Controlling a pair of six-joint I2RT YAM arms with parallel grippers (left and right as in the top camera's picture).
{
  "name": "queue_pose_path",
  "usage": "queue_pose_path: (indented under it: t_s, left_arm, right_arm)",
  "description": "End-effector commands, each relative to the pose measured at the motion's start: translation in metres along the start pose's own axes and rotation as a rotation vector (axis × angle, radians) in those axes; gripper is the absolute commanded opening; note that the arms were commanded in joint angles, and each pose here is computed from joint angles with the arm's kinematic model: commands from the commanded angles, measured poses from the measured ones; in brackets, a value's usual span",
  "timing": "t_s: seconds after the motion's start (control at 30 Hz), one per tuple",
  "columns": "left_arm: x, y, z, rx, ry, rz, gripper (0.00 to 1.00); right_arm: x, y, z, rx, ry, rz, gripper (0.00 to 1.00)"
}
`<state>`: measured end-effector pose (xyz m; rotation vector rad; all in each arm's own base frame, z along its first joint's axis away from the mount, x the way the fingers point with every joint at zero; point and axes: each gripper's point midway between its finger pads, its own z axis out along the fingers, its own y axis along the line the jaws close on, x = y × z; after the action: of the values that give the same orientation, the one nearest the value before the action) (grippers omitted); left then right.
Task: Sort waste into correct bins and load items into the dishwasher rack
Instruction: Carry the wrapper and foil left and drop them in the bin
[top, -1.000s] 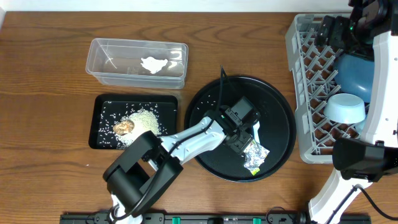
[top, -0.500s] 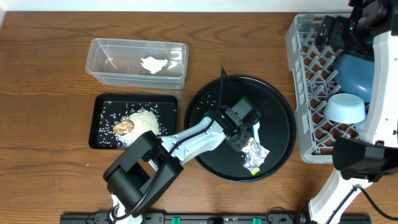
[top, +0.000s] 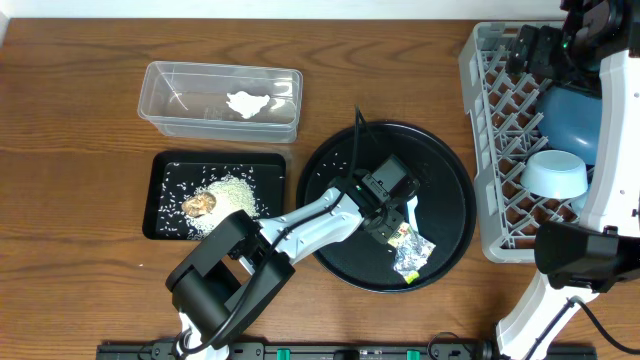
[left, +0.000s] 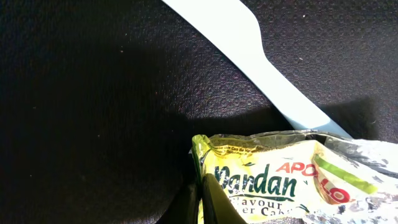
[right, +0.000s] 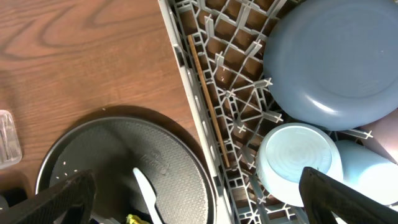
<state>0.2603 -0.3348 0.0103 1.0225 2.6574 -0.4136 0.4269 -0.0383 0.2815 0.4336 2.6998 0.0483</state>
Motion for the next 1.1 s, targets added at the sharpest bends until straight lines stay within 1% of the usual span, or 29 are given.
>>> queue_pose_path:
  t_s: [0.0, 0.17, 0.37, 0.5, 0.67, 0.9, 1.07]
  left_arm:
    - [-0.003, -0.001, -0.002, -0.007, -0.006, -0.010, 0.06]
    - [-0.015, 0.000, -0.021, -0.002, -0.048, -0.096, 0.06]
    - [-0.039, 0.010, -0.064, 0.005, -0.164, -0.174, 0.06]
    - [-0.054, 0.029, -0.096, -0.002, -0.251, -0.238, 0.06]
    - [-0.067, 0.079, -0.135, -0.063, -0.366, -0.407, 0.06]
    - [-0.074, 0.165, -0.169, -0.124, -0.508, -0.662, 0.06]
    - [-0.079, 0.235, -0.205, -0.172, -0.680, -0.824, 0.06]
  right_arm:
    - [0.001, 0.002, 0.003, 0.006, 0.007, 0.004, 0.99]
    - [0.001, 0.002, 0.003, 0.006, 0.007, 0.004, 0.99]
    - [0.001, 0.002, 0.003, 0.006, 0.007, 0.004, 0.99]
    - [0.001, 0.002, 0.003, 0.006, 0.007, 0.004, 0.99]
    - [0.001, 0.002, 0.003, 0.006, 0.007, 0.004, 0.99]
    - [0.001, 0.002, 0.003, 0.006, 0.007, 0.004, 0.99]
    - [0.001, 0.002, 0.003, 0.006, 0.007, 0.003, 0.99]
